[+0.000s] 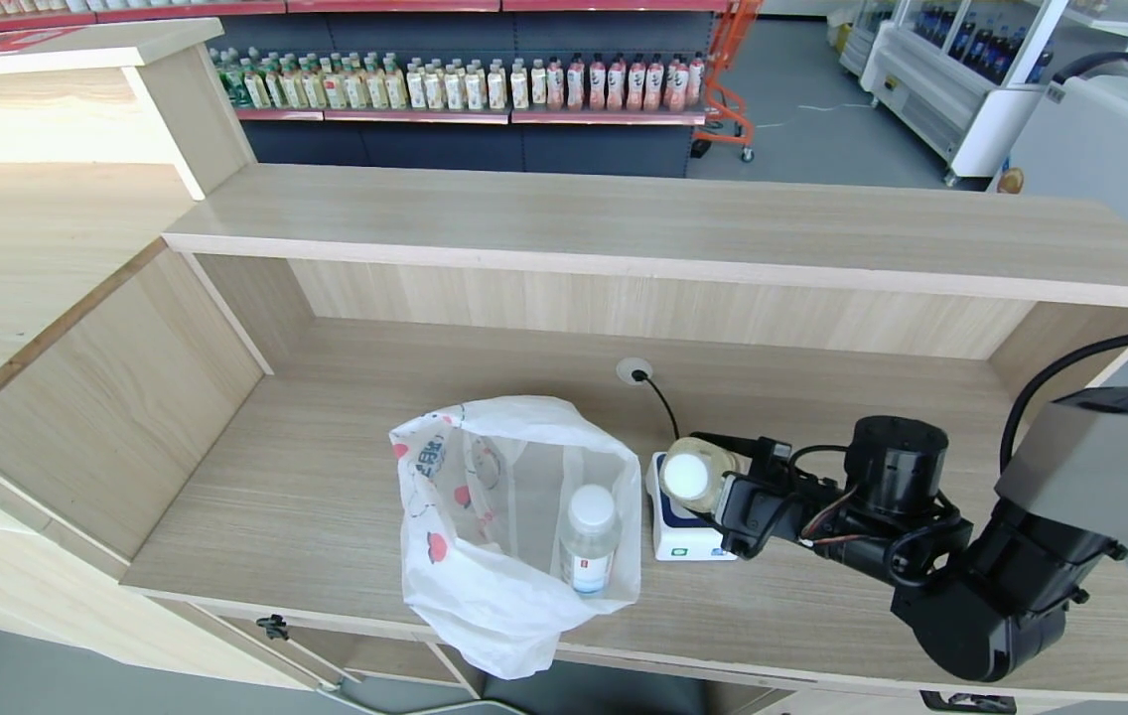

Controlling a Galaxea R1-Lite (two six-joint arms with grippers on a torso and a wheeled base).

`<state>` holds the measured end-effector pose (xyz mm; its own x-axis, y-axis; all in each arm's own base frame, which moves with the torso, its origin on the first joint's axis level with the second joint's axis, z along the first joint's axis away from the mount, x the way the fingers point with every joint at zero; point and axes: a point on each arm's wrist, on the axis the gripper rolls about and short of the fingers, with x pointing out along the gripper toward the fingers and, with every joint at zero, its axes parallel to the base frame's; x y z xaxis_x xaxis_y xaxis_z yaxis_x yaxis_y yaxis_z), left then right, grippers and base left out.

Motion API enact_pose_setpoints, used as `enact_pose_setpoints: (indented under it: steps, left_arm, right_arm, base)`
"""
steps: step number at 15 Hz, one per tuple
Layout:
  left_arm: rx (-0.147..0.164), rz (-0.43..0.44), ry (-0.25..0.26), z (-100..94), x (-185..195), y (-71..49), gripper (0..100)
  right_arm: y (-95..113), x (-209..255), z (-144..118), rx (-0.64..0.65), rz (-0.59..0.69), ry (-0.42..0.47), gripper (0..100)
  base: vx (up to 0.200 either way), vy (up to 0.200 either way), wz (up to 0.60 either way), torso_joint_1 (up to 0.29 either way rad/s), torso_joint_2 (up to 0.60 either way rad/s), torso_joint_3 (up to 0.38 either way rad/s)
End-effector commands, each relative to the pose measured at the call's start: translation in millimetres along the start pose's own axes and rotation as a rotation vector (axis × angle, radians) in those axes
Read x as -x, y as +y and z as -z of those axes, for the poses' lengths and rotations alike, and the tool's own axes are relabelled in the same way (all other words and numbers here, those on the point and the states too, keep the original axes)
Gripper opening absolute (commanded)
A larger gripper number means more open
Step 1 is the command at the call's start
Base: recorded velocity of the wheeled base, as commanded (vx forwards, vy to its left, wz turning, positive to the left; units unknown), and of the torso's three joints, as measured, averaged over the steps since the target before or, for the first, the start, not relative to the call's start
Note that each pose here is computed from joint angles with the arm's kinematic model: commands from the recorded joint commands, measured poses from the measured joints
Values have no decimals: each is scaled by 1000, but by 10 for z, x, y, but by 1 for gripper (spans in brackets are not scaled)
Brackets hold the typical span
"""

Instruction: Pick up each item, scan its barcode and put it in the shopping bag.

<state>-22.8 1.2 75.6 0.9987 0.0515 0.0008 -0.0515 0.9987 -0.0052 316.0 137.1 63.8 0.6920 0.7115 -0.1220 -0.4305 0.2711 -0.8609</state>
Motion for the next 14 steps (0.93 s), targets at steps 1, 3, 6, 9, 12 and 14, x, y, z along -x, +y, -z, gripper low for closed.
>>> enact_pose_setpoints:
  steps: [1,3,6,9,12,14]
  left_arm:
    - [0,-1,-1,0,0,0,100]
    - [0,-1,-1,0,0,0,100]
    - [0,-1,-1,0,0,0,100]
    - [0,-1,-1,0,0,0,100]
    - [1,-1,-1,0,0,0,100]
    - [0,-1,-1,0,0,0,100]
  right_arm:
    - [36,-9,21,-1,-13,6,0]
    - [39,-11,24,1,-13,6,0]
    - [37,1,17,2,-9,6,0]
    - [-86,-7,-153,-14,92,-36,0]
    - [-308,46,-581,-267,229,-78,0]
    - [-449,130,-692,-394,310,-64,0]
  base:
    - [0,0,0,0,0,0]
    - [0,0,0,0,0,0]
    - [0,0,0,0,0,0]
    - [0,0,0,0,0,0]
    - [0,0,0,0,0,0]
    - [0,0,0,0,0,0]
